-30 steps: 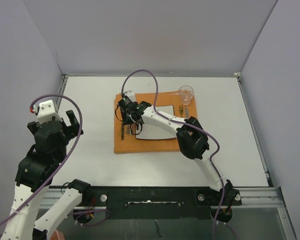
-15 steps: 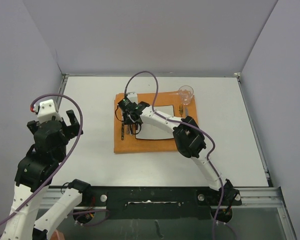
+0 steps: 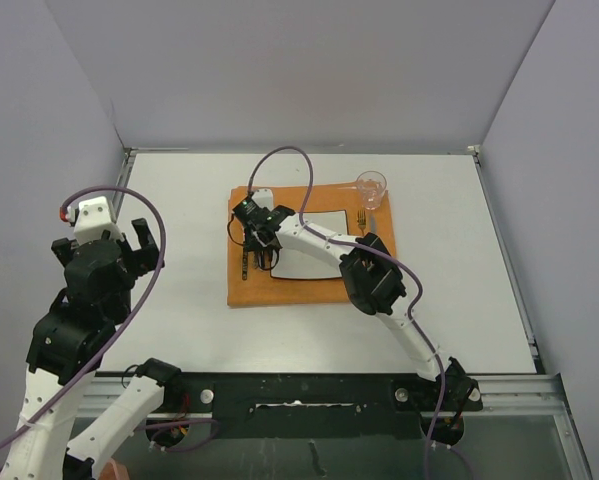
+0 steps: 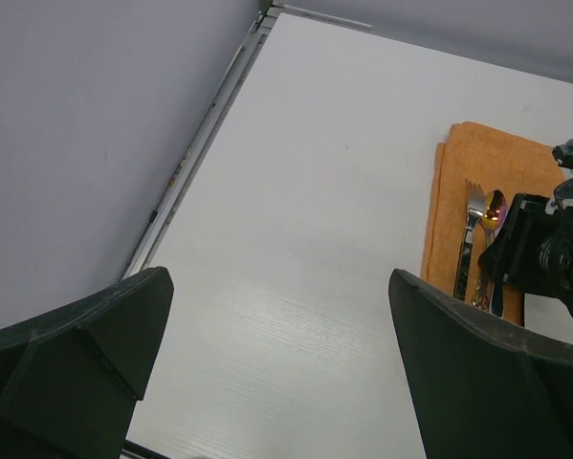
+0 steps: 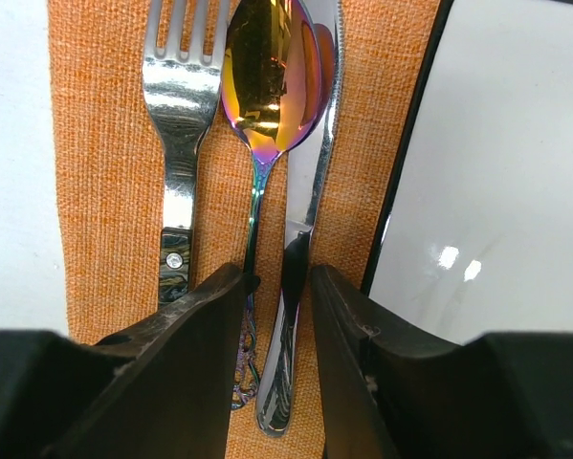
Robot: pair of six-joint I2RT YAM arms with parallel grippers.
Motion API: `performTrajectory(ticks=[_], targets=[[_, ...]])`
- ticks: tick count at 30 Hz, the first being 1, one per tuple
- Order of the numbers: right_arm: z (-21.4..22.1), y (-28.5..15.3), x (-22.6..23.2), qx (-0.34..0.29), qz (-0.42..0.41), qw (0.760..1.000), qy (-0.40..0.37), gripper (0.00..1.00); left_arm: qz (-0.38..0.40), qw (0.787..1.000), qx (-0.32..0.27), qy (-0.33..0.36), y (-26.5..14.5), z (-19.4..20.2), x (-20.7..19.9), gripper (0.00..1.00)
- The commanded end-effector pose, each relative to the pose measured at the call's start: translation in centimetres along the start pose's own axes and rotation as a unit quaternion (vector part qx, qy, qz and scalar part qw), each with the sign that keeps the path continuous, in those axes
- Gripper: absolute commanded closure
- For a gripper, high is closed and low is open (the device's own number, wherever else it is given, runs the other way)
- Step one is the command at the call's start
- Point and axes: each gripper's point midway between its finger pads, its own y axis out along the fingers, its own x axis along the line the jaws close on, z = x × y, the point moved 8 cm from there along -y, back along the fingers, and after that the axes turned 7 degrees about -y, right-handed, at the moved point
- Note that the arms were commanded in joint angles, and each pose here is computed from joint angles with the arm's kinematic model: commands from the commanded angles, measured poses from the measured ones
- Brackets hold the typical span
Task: Set the dinner table for one person
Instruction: Pick up the knife with the napkin.
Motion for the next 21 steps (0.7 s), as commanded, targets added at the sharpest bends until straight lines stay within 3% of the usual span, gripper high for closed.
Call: performTrajectory(ticks=[1,21], targets=[[0.5,0.6,-1.3,0.005,0.032,0.999,0.015,0.65,0.004,0.999,-0.037,-0.015,-0.4,-2.0,-0.2,0.02],[-0.7,-1.3,-1.9,-0.027,0.024,0.999,0.027,0.62,0.006,0.999,-0.033,-0.016,0.0,-1.7,-0.5,0.02]])
